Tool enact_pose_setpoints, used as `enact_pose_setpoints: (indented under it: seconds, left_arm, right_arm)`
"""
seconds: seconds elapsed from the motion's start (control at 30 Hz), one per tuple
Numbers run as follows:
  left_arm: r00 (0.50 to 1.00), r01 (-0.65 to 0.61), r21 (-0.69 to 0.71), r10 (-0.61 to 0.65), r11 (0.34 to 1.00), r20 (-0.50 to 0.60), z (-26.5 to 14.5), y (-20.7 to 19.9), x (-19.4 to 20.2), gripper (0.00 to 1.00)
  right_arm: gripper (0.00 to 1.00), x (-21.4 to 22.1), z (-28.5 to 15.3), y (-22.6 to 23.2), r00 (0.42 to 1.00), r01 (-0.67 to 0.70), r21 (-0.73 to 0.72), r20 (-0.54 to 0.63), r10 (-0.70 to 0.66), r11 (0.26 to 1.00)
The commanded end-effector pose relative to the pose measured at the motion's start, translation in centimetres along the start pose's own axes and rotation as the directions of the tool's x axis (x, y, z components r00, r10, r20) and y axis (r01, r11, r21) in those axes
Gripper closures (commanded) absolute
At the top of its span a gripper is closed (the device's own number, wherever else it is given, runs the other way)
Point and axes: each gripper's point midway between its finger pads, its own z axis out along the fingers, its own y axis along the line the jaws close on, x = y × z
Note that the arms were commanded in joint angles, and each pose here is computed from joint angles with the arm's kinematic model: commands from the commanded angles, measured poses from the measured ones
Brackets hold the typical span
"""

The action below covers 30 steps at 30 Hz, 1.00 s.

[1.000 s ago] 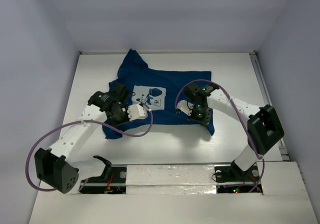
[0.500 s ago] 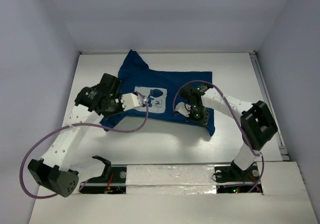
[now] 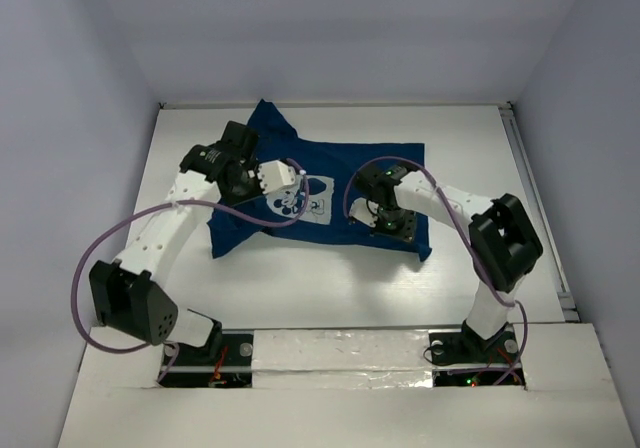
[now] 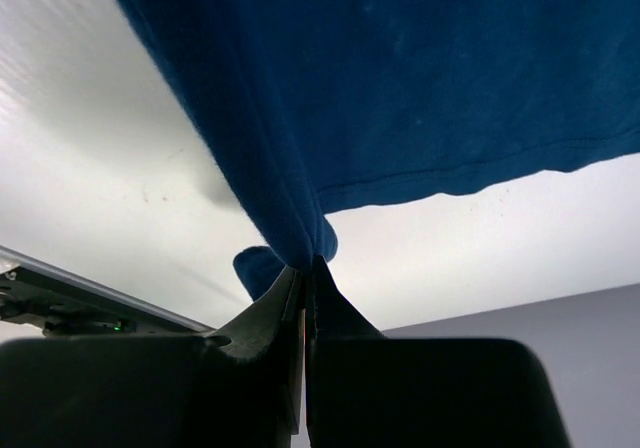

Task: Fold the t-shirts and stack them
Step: Fold the flattened tshirt in 1/3 of the way

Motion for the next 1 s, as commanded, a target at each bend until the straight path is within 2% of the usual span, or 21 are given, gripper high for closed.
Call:
enact_pose_setpoints:
  seconds: [0.0, 0.17, 0.4, 0.97]
  left_arm:
    - [0.999, 0.018, -0.123, -0.014, 0.992, 0.039, -0.5, 3.9, -1.5, 1.0]
    - [0.998, 0.055, -0.198, -0.058, 0.979, -0.006, 1.3, 6.8, -2.0, 1.0]
    - [0.991, 0.046, -0.214, -0.072, 0.976, -0.114, 3.9, 7.8, -0.9, 1.0]
    - [0.984, 0.027, -0.252, -0.07, 0.967, -0.163, 7.5, 10.5, -2.0, 1.0]
  right_arm:
    - [1.0, -0.5, -0.8, -1.7, 1.0, 0.018, 0.079, -0.005, -0.018, 0.997]
    - [1.0, -0.5, -0.7, -3.4, 1.0, 0.002, 0.122, -0.027, 0.002, 0.993]
    - [1.0, -1.7, -0.6, -5.4, 1.0, -0.002, 0.147, -0.017, 0.004, 0.989]
    - [1.0, -2.9, 0.8, -9.1, 0.998, -0.014, 0.186, -0.061, 0.026, 0.982]
